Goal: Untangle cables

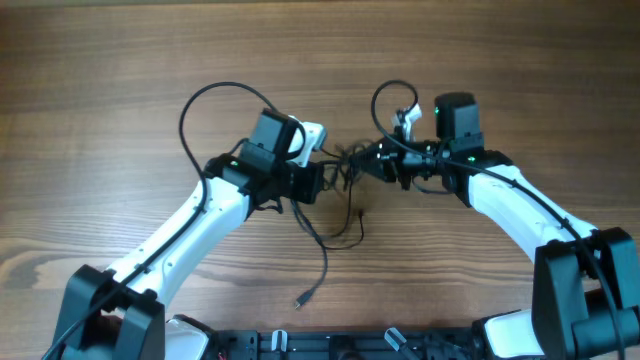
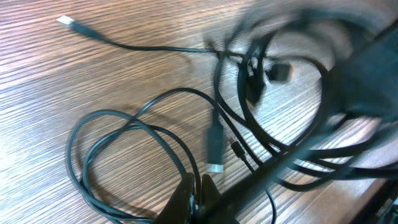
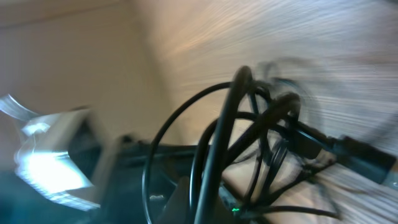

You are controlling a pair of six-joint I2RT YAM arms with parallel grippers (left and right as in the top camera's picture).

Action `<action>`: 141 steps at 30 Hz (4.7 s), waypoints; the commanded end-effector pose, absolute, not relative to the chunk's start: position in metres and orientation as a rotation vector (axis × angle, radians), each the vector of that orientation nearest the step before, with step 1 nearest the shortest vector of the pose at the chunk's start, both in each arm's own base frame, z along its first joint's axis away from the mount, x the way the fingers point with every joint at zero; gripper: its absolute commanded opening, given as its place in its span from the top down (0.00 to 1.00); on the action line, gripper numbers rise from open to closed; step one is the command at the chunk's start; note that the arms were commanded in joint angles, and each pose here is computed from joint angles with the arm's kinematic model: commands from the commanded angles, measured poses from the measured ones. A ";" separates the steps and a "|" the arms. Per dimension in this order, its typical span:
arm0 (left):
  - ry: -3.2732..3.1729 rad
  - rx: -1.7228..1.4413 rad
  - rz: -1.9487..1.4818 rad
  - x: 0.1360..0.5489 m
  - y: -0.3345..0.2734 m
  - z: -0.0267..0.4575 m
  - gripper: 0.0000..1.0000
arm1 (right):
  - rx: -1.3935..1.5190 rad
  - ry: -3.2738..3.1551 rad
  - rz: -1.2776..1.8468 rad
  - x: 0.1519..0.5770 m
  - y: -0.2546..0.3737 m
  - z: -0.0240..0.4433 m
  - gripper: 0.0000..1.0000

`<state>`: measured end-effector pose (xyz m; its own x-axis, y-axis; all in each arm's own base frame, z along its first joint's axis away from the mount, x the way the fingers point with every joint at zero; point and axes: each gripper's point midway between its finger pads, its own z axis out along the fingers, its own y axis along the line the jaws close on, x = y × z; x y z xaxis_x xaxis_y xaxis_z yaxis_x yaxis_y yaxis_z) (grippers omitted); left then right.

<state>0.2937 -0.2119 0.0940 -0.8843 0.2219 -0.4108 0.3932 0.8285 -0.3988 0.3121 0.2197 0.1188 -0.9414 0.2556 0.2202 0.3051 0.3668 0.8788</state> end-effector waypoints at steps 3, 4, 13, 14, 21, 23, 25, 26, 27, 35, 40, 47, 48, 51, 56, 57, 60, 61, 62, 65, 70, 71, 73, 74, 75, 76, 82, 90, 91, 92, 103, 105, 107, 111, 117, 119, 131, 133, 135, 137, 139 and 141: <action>2.629 0.283 -0.593 0.314 -0.163 0.110 0.96 | -0.530 -2.929 -1.325 0.320 0.181 0.071 0.96; 2.628 0.267 -0.589 0.316 -0.159 0.110 0.96 | -0.513 -2.962 -1.287 0.319 0.178 0.068 0.96; 2.621 0.111 -0.553 0.332 -0.123 0.111 0.96 | -0.477 -3.045 -1.126 0.313 0.163 0.053 0.96; 2.621 0.096 -0.549 0.333 -0.119 0.111 0.96 | -0.481 -3.043 -1.118 0.312 0.163 0.052 0.96; 2.615 0.003 -0.530 0.340 -0.097 0.111 0.96 | -0.501 -3.080 -0.979 0.306 0.150 0.041 0.90; 2.612 -0.066 -0.528 0.343 -0.087 0.111 0.96 | -0.558 -3.096 -0.888 0.305 0.140 0.035 0.90; 2.604 -0.151 -0.534 0.346 -0.075 0.112 0.96 | -0.691 -3.076 -0.787 0.301 0.127 0.029 0.89; 2.598 -0.194 -0.547 0.348 -0.069 0.112 0.96 | -0.730 -3.072 -0.746 0.300 0.121 0.026 0.87; 2.582 -0.263 -0.581 0.351 -0.061 0.115 0.96 | -0.763 -3.074 -0.702 0.299 0.113 0.024 0.86; 2.375 -0.168 -1.142 0.354 -0.092 0.166 0.96 | -0.723 -3.058 -0.812 0.304 0.117 0.030 0.96; 2.138 0.253 -1.581 0.320 -0.146 0.220 0.96 | -0.134 -2.945 -1.550 0.318 0.183 0.091 0.85; 1.983 0.542 -1.763 0.291 -0.184 0.247 0.96 | 0.078 -2.927 -1.733 0.323 0.206 0.114 0.58; 1.953 0.589 -1.783 0.287 -0.189 0.251 0.96 | 0.085 -2.952 -1.711 0.325 0.208 0.111 0.52; 1.919 0.667 -1.796 0.280 -0.201 0.255 0.96 | 0.149 -3.028 -1.632 0.324 0.213 0.103 0.46; 1.924 0.704 -1.806 0.274 -0.212 0.254 0.96 | 0.198 -3.106 -1.500 0.319 0.224 0.091 0.44; 1.923 0.709 -1.808 0.273 -0.213 0.254 0.96 | 0.189 -3.137 -1.448 0.320 0.223 0.086 0.53; 1.930 0.705 -1.794 0.275 -0.213 0.253 0.96 | 0.139 -3.217 -1.258 0.317 0.216 0.070 0.96; 1.941 0.693 -1.773 0.277 -0.213 0.251 0.96 | 0.126 -3.223 -1.229 0.316 0.214 0.067 0.96; 1.960 0.675 -1.740 0.282 -0.213 0.247 0.96 | 0.108 -3.226 -1.191 0.314 0.211 0.063 0.96; 2.128 0.505 -1.484 0.311 -0.203 0.216 0.96 | 0.049 -3.222 -1.098 0.309 0.202 0.054 0.96; 2.446 0.126 -0.904 0.348 -0.143 0.147 0.96 | -0.589 -3.192 -0.631 0.299 0.141 0.023 0.96; 2.480 0.054 -0.839 0.350 -0.130 0.140 0.96 | -0.678 -3.175 -0.545 0.295 0.129 0.018 0.96; 2.518 -0.049 -0.761 0.352 -0.108 0.131 0.96 | -0.769 -3.153 -0.432 0.289 0.112 0.014 0.96; 2.528 -0.107 -0.740 0.353 -0.098 0.129 0.96 | -0.785 -3.146 -0.406 0.287 0.107 0.012 0.96; 2.529 -0.135 -0.734 0.354 -0.091 0.128 0.96 | -0.797 -3.139 -0.392 0.286 0.104 0.012 0.96; 2.523 -0.180 -0.724 0.356 -0.080 0.128 0.96 | -0.809 -3.130 -0.383 0.285 0.101 0.011 0.96; 2.414 -0.632 -0.722 0.371 -0.010 0.133 0.96 | -0.957 -3.087 -0.318 0.283 0.086 0.009 0.96; 2.302 -0.795 -0.842 0.376 0.017 0.146 0.96 | -1.130 -3.035 -0.195 0.278 0.066 0.007 0.96; 2.295 -0.791 -0.840 0.377 0.018 0.147 0.96 | -1.142 -3.033 -0.172 0.277 0.062 0.006 0.96; 2.284 -0.782 -0.839 0.379 0.018 0.149 0.96 | -1.160 -3.029 -0.140 0.276 0.057 0.006 0.96; 2.194 -0.701 -0.818 0.397 0.024 0.166 0.96 | -1.357 -3.083 -0.214 0.306 -0.026 0.040 0.96; 2.169 -0.679 -0.813 0.401 0.025 0.172 0.96 | -1.483 -3.093 -0.300 0.314 -0.049 0.064 0.96; 2.154 -0.666 -0.810 0.404 0.026 0.175 0.96 | -1.578 -3.111 -0.351 0.318 -0.067 0.084 0.96; 2.124 -0.668 -0.792 0.407 0.035 0.180 0.96 | -1.821 -3.142 -0.353 0.314 -0.112 0.129 0.96; 2.101 -0.703 -0.775 0.404 0.050 0.182 0.96 | -1.972 -3.119 -0.321 0.299 -0.136 0.149 0.96; 2.101 -0.702 -0.775 0.404 0.049 0.183 0.96 | -1.971 -3.104 -0.280 0.295 -0.137 0.146 0.96; 2.279 -0.389 -1.009 0.384 -0.056 0.176 0.96 | -1.303 -3.319 -0.776 0.309 -0.067 0.152 0.96; 2.338 -0.244 -0.982 0.376 -0.088 0.169 0.96 | -1.180 -3.366 -0.783 0.311 -0.057 0.153 0.96; 2.398 -0.132 -0.937 0.366 -0.113 0.160 0.96 | -1.074 -3.406 -0.779 0.313 -0.049 0.153 0.96; 2.427 -0.024 -0.934 0.356 -0.134 0.156 0.96 | -1.042 -3.417 -0.779 0.314 -0.045 0.153 0.92; 2.439 0.098 -0.953 0.344 -0.159 0.155 0.96 | -1.000 -3.430 -0.798 0.317 -0.038 0.155 0.84; 2.432 0.234 -0.972 0.333 -0.185 0.156 0.96 | -0.915 -3.432 -0.866 0.319 -0.024 0.157 0.73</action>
<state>0.3471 -0.1564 0.1492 -0.8893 -0.1756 -0.4223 0.1685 0.7327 -0.6594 0.3130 -0.0432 0.1452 -0.7150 0.6220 -0.3193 0.4264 0.7499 0.5058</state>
